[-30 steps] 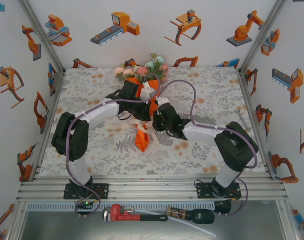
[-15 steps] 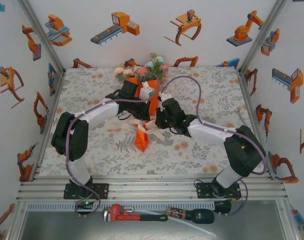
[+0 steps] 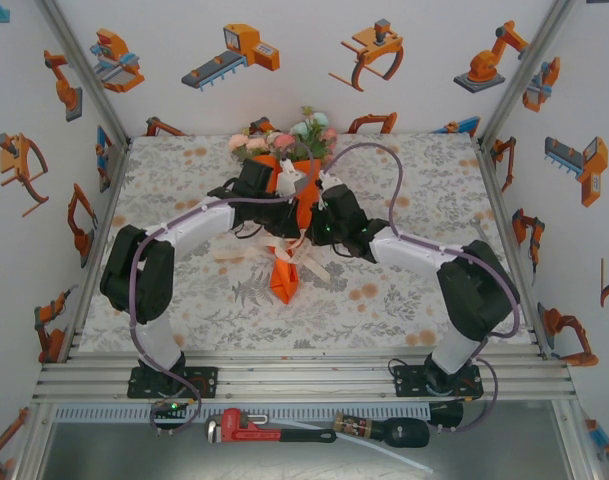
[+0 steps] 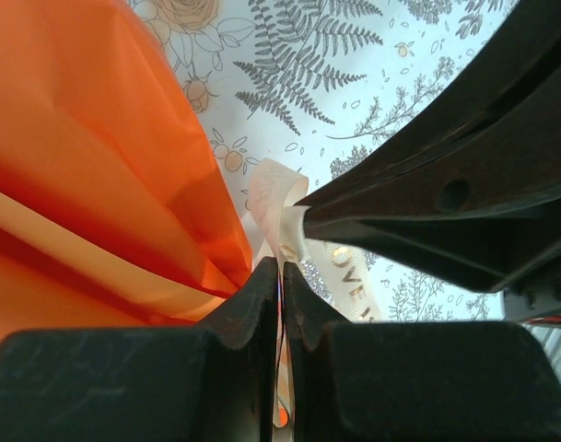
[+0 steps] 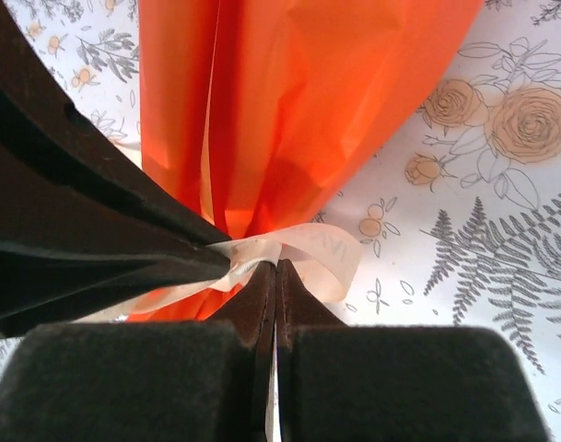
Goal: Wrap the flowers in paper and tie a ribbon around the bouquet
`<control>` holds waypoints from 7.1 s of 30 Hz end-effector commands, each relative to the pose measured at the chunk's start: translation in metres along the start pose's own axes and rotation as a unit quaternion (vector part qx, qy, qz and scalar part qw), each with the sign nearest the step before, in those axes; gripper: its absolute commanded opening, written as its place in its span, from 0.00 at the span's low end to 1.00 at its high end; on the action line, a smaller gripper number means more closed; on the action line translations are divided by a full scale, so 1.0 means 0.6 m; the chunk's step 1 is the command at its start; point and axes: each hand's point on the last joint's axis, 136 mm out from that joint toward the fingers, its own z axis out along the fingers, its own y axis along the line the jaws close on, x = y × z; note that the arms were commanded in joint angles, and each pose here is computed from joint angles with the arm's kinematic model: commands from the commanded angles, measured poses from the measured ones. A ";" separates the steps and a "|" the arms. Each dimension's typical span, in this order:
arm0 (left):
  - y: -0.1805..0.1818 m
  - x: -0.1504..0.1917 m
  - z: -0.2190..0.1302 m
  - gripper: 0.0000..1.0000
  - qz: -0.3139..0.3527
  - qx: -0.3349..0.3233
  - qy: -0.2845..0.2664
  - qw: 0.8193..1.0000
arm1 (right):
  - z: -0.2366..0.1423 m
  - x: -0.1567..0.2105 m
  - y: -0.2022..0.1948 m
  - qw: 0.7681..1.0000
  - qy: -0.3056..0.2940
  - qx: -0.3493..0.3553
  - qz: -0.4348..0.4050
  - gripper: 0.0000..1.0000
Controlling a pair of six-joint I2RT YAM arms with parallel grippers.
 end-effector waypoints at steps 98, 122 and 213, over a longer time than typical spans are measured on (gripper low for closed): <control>-0.062 0.033 -0.028 0.49 -0.274 -0.236 0.007 0.932 | 0.012 -0.018 -0.020 0.980 0.101 -0.173 -0.013 0.00; -0.020 0.078 0.025 0.24 -0.305 -0.283 0.035 0.909 | -0.004 -0.020 -0.017 0.980 0.094 -0.176 -0.006 0.00; 0.052 0.013 0.006 0.00 -0.411 -0.173 -0.137 0.884 | 0.009 0.014 -0.035 0.929 0.024 -0.362 0.076 0.38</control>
